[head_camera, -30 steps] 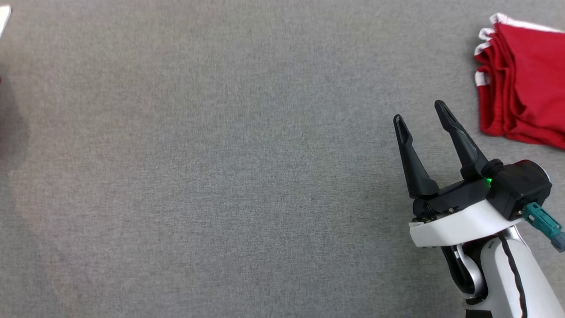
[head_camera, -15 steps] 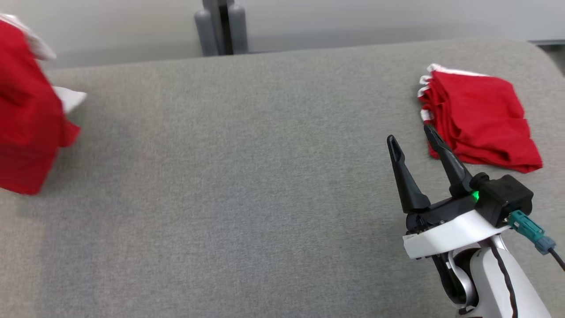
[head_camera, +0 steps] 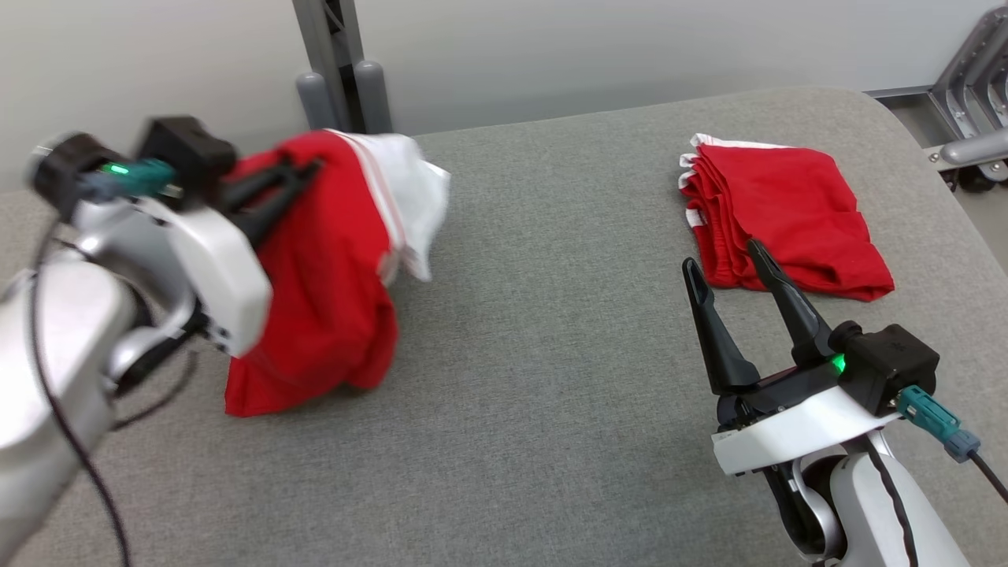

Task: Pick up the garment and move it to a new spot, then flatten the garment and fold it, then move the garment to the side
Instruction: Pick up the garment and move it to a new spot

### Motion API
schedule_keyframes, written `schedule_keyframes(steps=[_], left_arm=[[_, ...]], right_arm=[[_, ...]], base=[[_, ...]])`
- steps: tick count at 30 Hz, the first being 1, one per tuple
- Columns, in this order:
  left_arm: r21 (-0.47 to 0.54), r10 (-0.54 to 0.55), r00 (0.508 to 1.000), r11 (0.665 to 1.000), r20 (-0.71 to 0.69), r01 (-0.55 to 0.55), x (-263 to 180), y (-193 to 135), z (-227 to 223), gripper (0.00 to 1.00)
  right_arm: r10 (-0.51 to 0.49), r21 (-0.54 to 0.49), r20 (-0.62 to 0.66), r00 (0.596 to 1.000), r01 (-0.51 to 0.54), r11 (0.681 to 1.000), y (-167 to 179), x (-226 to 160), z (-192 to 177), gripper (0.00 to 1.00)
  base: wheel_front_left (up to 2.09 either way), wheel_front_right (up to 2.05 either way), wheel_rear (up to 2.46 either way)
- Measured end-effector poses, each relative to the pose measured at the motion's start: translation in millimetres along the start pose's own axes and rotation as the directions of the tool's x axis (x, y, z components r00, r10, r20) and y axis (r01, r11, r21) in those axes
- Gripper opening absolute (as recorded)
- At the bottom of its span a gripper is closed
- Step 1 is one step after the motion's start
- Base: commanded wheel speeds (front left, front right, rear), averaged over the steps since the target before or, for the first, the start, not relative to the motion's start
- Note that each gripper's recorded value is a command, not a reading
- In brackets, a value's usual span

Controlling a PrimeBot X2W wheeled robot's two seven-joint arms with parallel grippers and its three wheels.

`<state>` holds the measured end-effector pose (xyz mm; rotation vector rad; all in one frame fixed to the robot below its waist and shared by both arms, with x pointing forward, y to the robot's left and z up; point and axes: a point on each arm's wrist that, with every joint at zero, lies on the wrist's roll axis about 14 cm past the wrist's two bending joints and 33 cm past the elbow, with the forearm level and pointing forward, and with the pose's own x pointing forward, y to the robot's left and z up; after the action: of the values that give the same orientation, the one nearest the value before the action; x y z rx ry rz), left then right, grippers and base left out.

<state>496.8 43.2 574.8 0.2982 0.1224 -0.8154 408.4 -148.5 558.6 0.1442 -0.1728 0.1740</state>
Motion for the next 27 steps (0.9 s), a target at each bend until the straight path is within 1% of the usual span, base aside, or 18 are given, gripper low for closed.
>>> schedule_keyframes(steps=[3,7,13,15,17,20,22,27], left_arm=[[-0.022,-0.09,0.996,0.996,0.017,0.09,15.3,-35.5,-2.8,0.0],[-0.045,-0.175,0.984,0.983,0.028,0.176,32.9,-72.2,-15.3,0.0],[-0.08,-0.277,0.961,0.958,0.015,0.277,55.2,-122.6,-46.8,0.0],[-0.081,-0.299,0.954,0.951,0.004,0.298,61.3,-133.6,-58.7,0.0],[-0.066,-0.299,0.954,0.952,-0.003,0.298,68.2,-133.1,-67.3,0.0],[-0.042,-0.28,0.96,0.959,-0.017,0.279,78.7,-123.8,-79.7,0.0],[-0.041,-0.26,0.965,0.965,-0.042,0.258,86.0,-116.7,-94.2,0.0],[-0.045,-0.212,0.974,0.977,-0.081,0.209,91.9,-103.8,-113.4,0.0]], right_arm=[[-0.008,0.006,-0.001,1.0,0.008,1.0,-2.2,-2.0,-0.5,1.0],[-0.023,0.012,-0.008,1.0,0.023,1.0,-7.3,-3.2,-4.2,1.0],[-0.034,0.018,-0.024,0.999,0.035,0.999,-12.0,-1.4,-12.5,1.0],[-0.036,0.02,-0.031,0.999,0.036,0.999,-12.9,-0.1,-15.3,1.0],[-0.041,0.018,-0.036,0.999,0.042,0.999,-15.5,1.4,-17.7,1.0],[-0.055,0.014,-0.048,0.997,0.055,0.998,-21.0,2.2,-22.7,1.0],[-0.069,0.007,-0.06,0.996,0.07,0.998,-26.4,1.8,-27.9,1.0],[-0.077,0.002,-0.072,0.994,0.077,0.997,-29.7,2.8,-32.9,1.0]], base=[[0.0,0.0,0.0],[0.0,0.0,0.0],[0.0,0.0,0.0],[0.0,0.0,0.0],[0.0,0.0,0.0],[0.0,0.0,0.0],[0.0,0.0,0.0],[0.0,0.0,0.0]])
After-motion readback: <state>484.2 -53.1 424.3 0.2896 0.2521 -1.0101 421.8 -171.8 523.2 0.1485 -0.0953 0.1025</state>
